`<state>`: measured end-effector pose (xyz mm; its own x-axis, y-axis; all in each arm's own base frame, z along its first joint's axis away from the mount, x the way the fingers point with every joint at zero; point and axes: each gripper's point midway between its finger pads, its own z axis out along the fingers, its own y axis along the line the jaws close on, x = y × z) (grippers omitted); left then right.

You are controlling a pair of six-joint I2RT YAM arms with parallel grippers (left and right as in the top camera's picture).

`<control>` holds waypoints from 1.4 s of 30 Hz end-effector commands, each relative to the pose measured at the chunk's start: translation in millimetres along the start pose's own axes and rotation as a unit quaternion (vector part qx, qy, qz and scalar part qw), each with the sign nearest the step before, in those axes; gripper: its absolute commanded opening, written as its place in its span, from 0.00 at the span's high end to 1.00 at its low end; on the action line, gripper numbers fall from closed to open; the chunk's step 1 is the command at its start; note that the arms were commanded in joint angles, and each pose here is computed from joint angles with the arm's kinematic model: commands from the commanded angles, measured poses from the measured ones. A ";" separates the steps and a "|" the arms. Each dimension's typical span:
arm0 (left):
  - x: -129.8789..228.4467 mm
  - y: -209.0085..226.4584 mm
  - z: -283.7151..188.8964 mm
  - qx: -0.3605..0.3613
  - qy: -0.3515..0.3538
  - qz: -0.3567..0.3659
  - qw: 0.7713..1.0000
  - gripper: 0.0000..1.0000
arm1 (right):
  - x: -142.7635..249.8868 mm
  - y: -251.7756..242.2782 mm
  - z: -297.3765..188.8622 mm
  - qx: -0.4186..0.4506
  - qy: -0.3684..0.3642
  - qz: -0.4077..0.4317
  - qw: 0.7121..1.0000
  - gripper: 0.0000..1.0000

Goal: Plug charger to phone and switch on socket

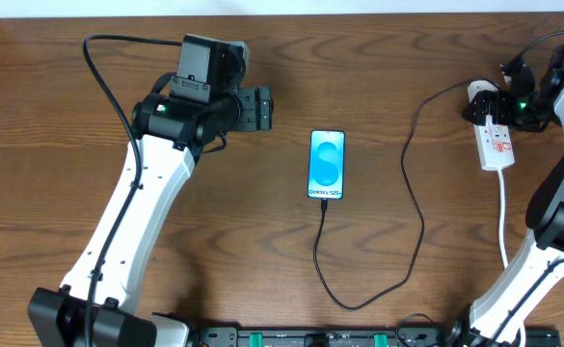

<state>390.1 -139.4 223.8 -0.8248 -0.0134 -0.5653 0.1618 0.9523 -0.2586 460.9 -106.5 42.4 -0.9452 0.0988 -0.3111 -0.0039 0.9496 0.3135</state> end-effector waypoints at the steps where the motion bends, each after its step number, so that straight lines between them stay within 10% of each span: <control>1: -1.2 1.4 -2.0 -0.006 -0.003 0.004 1.000 0.14 | 5.2 28.9 10.9 -0.070 0.009 0.010 0.997 0.01; 42: -1.2 1.4 -2.0 -0.006 -0.003 0.004 1.000 0.13 | 6.1 50.2 14.6 -0.096 0.017 0.008 0.995 0.01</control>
<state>390.1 -139.4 223.8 -0.8247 -0.0130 -0.5654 0.1621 0.9523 -0.2584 457.5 -103.0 43.2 -0.9498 0.1293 -0.2850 0.0272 0.9413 0.3365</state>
